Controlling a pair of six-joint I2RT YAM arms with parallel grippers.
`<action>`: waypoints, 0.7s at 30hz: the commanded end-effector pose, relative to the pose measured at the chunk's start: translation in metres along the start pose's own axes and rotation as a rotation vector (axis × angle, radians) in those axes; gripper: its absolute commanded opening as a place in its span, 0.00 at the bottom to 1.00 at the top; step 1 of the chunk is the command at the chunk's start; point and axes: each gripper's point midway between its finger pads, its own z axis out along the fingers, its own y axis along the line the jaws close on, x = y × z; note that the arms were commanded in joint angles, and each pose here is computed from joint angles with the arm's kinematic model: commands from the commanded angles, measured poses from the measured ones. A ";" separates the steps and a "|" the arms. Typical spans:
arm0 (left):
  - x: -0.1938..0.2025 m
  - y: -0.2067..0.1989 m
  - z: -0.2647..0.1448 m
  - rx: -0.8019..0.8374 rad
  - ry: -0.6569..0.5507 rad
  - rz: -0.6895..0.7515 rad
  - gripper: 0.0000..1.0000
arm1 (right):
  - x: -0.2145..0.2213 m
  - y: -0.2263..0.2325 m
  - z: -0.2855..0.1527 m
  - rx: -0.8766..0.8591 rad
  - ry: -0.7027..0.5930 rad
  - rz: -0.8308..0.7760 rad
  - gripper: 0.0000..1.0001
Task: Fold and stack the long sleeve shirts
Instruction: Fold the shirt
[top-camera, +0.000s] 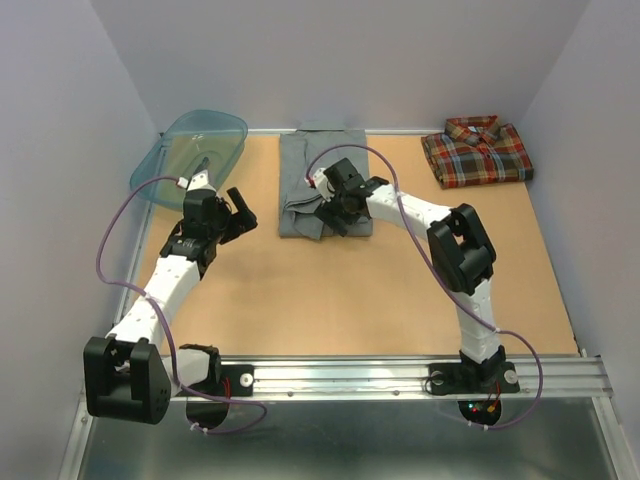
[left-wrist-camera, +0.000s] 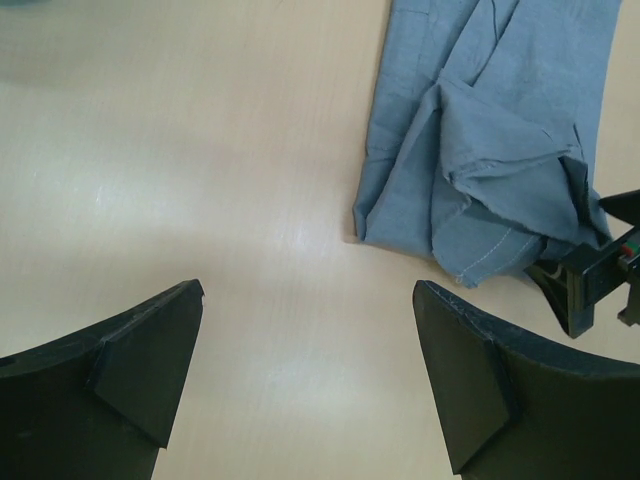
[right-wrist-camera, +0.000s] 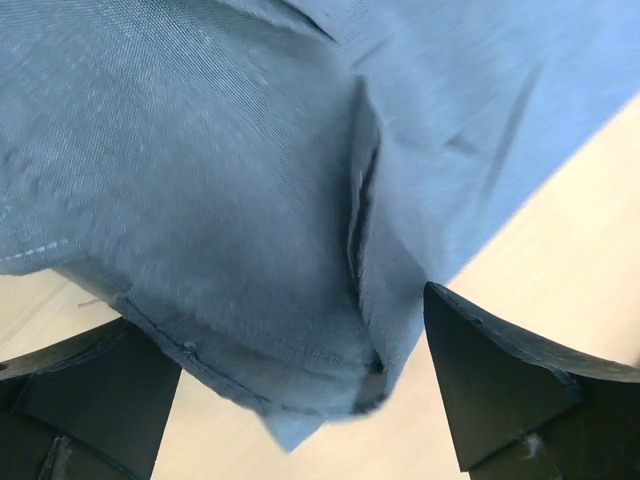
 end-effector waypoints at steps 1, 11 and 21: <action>-0.012 -0.006 0.001 0.037 -0.070 0.019 0.98 | -0.057 -0.049 -0.025 0.143 -0.132 -0.028 1.00; 0.003 0.012 0.010 -0.006 -0.075 0.049 0.98 | -0.074 -0.048 -0.022 0.110 -0.176 -0.039 1.00; 0.013 0.009 0.018 0.016 -0.047 0.059 0.98 | -0.050 -0.034 -0.031 0.054 -0.143 -0.020 1.00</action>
